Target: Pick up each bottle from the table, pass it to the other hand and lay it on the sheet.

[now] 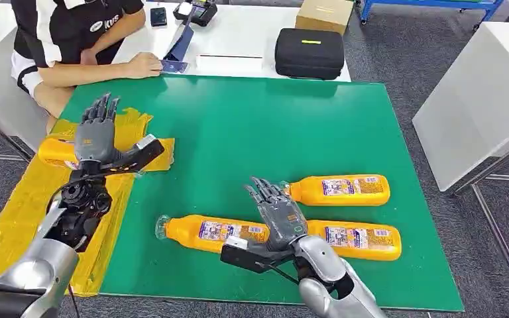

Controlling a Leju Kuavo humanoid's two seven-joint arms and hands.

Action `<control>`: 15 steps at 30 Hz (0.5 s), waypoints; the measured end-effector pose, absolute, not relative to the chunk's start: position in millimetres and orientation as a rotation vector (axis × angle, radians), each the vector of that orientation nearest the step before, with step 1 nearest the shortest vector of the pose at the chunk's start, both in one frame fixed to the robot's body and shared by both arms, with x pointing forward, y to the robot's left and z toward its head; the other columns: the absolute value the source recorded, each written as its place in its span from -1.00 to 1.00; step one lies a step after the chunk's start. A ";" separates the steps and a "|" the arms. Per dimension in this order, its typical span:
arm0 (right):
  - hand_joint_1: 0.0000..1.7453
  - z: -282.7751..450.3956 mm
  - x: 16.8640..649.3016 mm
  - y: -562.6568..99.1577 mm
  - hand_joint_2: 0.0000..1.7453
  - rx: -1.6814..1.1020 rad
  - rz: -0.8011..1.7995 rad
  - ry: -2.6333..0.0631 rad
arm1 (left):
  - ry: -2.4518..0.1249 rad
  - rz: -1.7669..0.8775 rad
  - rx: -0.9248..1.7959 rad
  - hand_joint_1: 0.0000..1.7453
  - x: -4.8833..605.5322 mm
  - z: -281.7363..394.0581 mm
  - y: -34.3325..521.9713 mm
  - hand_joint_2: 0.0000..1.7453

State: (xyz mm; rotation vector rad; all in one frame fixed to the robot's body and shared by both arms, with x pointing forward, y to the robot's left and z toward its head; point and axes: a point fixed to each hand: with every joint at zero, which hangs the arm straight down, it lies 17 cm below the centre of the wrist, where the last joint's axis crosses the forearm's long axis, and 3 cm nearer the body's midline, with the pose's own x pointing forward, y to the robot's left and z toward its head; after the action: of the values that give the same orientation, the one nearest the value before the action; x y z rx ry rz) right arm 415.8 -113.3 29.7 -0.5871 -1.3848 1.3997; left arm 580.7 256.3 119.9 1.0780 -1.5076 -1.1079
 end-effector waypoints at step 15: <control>-1.00 -26.8 406.9 -123.0 1.00 -0.555 1.465 -1.240 | -1.919 -0.875 0.757 -1.00 551.6 214.2 157.8 1.00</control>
State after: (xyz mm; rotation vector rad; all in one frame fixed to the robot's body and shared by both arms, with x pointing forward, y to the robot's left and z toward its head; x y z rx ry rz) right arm 406.9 -123.0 -26.8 -0.5550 -1.2399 1.4646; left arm 551.6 157.8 214.2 0.7575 -1.9187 -0.8752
